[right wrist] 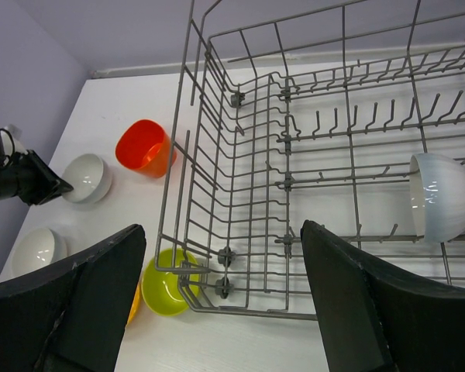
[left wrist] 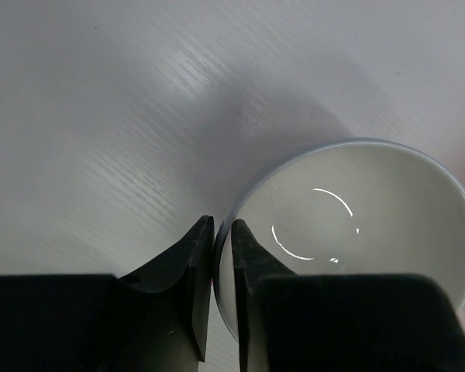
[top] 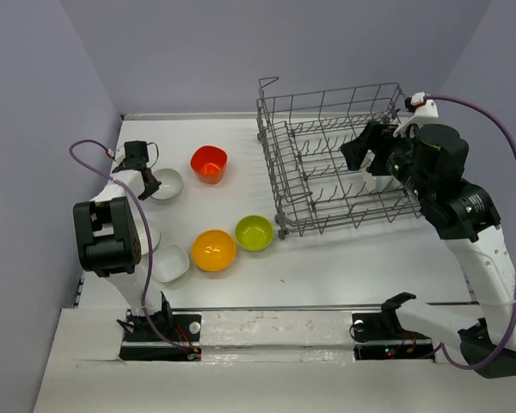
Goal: Load the bowls into the dish rack
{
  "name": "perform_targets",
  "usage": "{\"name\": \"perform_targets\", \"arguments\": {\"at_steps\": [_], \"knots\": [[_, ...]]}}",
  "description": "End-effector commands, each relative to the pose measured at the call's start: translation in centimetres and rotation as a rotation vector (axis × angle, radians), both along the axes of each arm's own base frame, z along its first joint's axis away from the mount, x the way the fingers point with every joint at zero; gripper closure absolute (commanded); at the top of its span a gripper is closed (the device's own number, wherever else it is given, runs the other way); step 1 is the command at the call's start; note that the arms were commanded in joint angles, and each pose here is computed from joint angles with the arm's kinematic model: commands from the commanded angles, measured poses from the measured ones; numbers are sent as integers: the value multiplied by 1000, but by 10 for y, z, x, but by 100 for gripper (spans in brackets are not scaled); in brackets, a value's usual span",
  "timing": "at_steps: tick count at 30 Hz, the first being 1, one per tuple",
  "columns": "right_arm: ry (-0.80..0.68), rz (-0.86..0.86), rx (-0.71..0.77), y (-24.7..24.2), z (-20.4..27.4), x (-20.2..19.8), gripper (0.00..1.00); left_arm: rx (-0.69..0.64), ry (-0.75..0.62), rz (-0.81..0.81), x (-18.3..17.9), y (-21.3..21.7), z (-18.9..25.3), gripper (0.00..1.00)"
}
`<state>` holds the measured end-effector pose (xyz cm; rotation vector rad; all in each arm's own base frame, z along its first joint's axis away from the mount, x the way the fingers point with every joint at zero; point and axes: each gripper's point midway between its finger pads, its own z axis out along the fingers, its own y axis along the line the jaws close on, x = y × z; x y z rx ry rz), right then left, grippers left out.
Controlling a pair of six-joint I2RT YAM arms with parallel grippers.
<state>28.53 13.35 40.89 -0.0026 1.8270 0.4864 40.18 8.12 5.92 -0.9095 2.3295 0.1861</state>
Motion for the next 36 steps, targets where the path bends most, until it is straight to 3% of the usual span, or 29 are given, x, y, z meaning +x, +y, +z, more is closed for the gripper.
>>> {"name": "perform_targets", "arguments": {"at_steps": [1, 5, 12, 17, 20, 27, 36], "knots": [[-22, 18, 6, 3, 7, -2, 13, 2, -56, 8, 15, 3, 14, 82], [-16, 14, 2, 3, 4, -1, 13, -19, -46, -4, 16, 1, 21, 100], [1, 30, 2, 7, 0, 2, 14, -15, -188, -36, 21, -4, 82, 100], [27, 80, 17, 20, 2, 5, 16, -5, -340, -98, 13, -18, 153, 100], [90, 163, 42, 42, -4, 11, 22, 30, -423, -154, 3, -39, 202, 100], [113, 241, 65, 85, 6, 18, 23, 110, -546, -278, -23, -98, 284, 100], [133, 252, -27, 168, 1, 29, 24, 90, -584, -411, -41, -169, 305, 100]]}}
